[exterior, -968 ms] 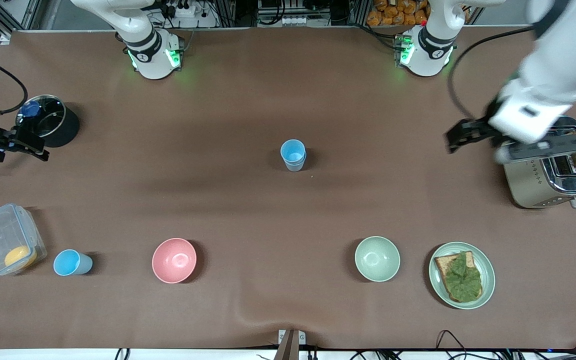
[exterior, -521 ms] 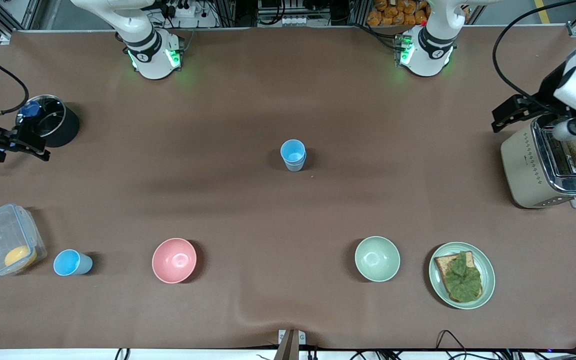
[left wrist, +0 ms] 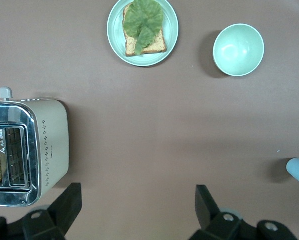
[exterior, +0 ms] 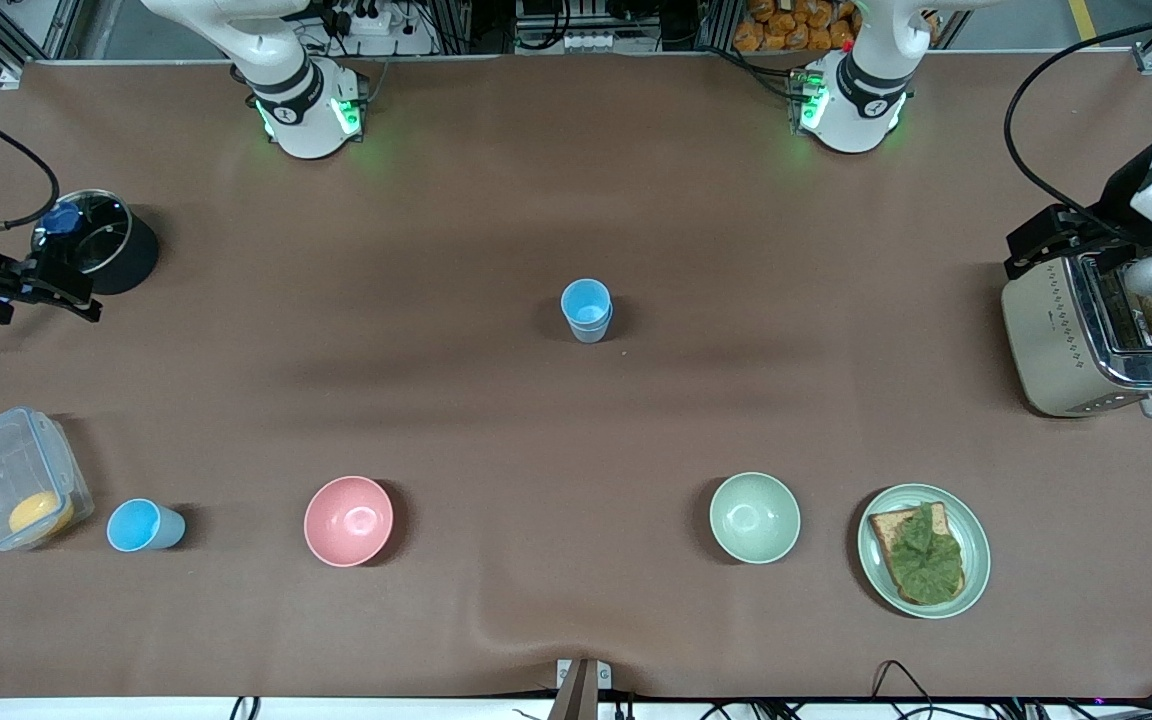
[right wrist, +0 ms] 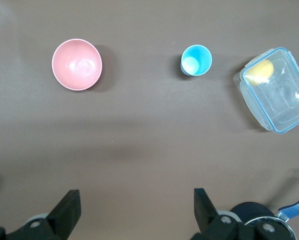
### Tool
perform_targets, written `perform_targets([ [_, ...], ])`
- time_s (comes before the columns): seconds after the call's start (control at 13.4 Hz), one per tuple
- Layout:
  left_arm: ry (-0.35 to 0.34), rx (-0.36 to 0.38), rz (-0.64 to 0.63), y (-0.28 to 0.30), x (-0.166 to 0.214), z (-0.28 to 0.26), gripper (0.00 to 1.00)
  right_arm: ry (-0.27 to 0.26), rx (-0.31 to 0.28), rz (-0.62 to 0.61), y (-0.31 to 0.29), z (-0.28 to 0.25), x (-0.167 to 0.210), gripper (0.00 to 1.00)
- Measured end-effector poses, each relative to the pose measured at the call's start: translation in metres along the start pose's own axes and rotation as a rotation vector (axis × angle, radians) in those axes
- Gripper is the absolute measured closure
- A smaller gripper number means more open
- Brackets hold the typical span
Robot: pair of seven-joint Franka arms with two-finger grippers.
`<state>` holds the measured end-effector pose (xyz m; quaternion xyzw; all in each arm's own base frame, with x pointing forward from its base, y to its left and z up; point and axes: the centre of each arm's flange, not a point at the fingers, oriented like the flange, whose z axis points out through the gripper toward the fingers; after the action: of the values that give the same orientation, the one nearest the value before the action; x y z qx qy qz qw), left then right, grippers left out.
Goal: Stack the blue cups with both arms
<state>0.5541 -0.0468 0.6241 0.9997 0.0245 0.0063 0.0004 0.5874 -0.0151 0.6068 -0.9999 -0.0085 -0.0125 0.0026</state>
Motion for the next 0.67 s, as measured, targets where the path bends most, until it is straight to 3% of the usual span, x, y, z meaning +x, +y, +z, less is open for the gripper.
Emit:
perform_targets([
  [0.67, -0.025, -0.012, 0.014, 0.0081, -0.0052, 0.0032, 0.00, 0.001, 0.001, -0.009, -0.0052, -0.0003, 0.0002, 0.00],
])
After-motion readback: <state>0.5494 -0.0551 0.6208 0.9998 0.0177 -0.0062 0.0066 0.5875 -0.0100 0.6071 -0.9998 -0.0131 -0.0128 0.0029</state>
